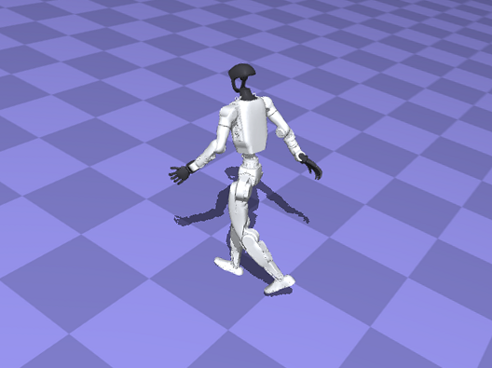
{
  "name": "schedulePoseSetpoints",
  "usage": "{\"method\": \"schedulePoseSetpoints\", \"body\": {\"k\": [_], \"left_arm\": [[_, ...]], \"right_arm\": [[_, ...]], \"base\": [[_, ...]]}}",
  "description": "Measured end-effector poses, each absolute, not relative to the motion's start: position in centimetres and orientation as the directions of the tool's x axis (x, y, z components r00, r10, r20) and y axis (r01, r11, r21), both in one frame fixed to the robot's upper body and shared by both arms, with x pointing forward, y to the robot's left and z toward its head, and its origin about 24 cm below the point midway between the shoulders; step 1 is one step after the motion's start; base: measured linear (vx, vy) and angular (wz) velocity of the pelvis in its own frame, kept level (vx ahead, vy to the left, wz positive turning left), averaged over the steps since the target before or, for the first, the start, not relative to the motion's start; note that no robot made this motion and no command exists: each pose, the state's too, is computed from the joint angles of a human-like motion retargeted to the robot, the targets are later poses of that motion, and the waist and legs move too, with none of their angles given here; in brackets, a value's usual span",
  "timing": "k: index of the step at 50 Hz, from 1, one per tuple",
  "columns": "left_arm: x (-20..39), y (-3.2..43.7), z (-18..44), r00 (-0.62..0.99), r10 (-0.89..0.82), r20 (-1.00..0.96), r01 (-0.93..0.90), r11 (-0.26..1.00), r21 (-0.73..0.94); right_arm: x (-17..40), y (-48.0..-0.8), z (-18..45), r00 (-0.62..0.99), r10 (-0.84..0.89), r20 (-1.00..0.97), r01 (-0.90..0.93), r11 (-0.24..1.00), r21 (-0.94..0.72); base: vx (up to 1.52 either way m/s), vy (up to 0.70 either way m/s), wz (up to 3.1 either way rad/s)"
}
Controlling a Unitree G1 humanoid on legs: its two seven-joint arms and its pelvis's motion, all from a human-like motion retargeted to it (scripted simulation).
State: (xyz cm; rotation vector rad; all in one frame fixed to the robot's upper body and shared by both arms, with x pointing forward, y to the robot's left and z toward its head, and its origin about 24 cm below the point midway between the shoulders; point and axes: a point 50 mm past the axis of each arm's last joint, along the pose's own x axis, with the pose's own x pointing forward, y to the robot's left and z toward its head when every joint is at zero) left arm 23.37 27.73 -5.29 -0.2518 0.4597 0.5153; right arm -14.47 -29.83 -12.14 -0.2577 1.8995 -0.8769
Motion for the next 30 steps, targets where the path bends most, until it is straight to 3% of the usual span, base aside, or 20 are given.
{"method": "schedulePoseSetpoints", "body": {"k": [2, 5, 7, 10, 12, 15, 17, 20, 22, 25, 28, 30], "left_arm": [[19.8, 26.3, -8.5, 0.73, 0.325, -0.602, -0.534, 0.821, -0.204], [12.1, 24.8, -13.4, 0.44, 0.419, -0.794, -0.589, 0.802, 0.097], [5.6, 23.0, -15.9, 0.219, 0.415, -0.883, -0.439, 0.85, 0.291], [-3.7, 21.6, -17.0, -0.031, 0.291, -0.956, -0.11, 0.95, 0.293], [-9.2, 22.2, -16.1, -0.134, 0.242, -0.961, -0.045, 0.967, 0.25], [-15.3, 23.3, -14.1, -0.278, 0.283, -0.918, -0.227, 0.909, 0.349], [-17.0, 23.8, -13.3, -0.379, 0.348, -0.858, -0.38, 0.786, 0.487], [-16.2, 24.8, -13.3, -0.463, 0.446, -0.766, -0.451, 0.625, 0.637], [-13.1, 25.9, -14.1, -0.414, 0.504, -0.758, -0.448, 0.612, 0.652], [-6.0, 27.1, -15.6, -0.208, 0.468, -0.859, -0.422, 0.749, 0.511], [2.9, 27.8, -15.5, 0.148, 0.321, -0.935, -0.31, 0.913, 0.265], [8.8, 28.5, -13.8, 0.395, 0.285, -0.873, -0.154, 0.958, 0.243]], "right_arm": [[-10.7, -30.3, -13.4, -0.373, -0.483, -0.792, 0.297, 0.746, -0.595], [-1.2, -30.4, -14.7, -0.074, -0.488, -0.87, 0.36, 0.8, -0.48], [5.1, -29.3, -14.6, 0.153, -0.492, -0.857, 0.319, 0.845, -0.428], [13.8, -25.7, -12.3, 0.548, -0.368, -0.751, 0.147, 0.927, -0.346], [17.7, -24.0, -9.9, 0.76, -0.25, -0.6, -0.006, 0.92, -0.391], [20.2, -23.6, -7.7, 0.882, -0.258, -0.394, -0.023, 0.813, -0.582], [18.8, -24.4, -8.8, 0.829, -0.393, -0.398, 0.055, 0.766, -0.641], [13.4, -26.1, -11.5, 0.652, -0.55, -0.522, 0.13, 0.759, -0.638], [8.4, -27.2, -13.0, 0.503, -0.576, -0.644, 0.163, 0.795, -0.584], [0.4, -26.5, -15.3, 0.214, -0.437, -0.874, 0.151, 0.899, -0.412], [-4.4, -25.0, -15.9, -0.005, -0.14, -0.99, -0.094, 0.986, -0.139], [-5.5, -24.4, -15.7, -0.109, 0.077, -0.991, -0.246, 0.964, 0.102]], "base": [[0.88, 0.08, -1.94], [0.9, 0.13, -1.54], [0.97, 0.14, -1.68], [0.97, 0.16, -1.46], [1.01, 0.24, -1.26], [1.02, 0.32, -0.65], [1.03, 0.37, 0.14], [1.05, 0.33, 1.04], [1.07, 0.26, 1.52], [1.04, 0.15, 1.12], [0.95, 0.01, 0.37], [0.96, -0.13, 0.18]]}}
